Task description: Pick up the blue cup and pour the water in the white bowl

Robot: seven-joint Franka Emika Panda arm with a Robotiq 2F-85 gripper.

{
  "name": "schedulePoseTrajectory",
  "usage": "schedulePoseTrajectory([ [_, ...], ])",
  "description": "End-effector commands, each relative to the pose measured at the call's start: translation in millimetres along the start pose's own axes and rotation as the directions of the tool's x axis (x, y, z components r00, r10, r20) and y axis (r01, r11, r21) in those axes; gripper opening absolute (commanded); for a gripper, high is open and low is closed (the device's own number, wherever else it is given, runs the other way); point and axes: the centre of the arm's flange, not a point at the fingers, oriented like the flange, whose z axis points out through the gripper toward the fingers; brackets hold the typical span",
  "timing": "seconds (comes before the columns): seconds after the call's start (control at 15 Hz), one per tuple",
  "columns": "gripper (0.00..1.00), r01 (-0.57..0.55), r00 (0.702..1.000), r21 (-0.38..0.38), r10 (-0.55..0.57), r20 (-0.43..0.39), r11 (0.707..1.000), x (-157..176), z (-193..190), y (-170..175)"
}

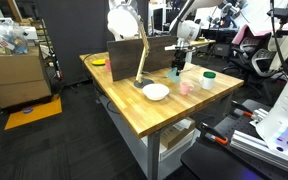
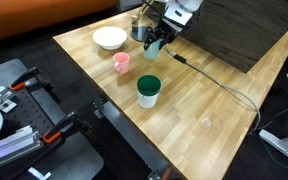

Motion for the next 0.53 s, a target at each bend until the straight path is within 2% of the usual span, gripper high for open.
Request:
schedulePoseTrajectory([
  [0.0, 0.48, 0.061, 0.992, 0.009, -0.062, 0.108, 0.998, 3.3, 8.3, -24.2],
  [0.47, 0.48, 0.175, 0.976, 0.012, -0.175, 0.129, 0.984, 11.9, 13.1, -23.7],
])
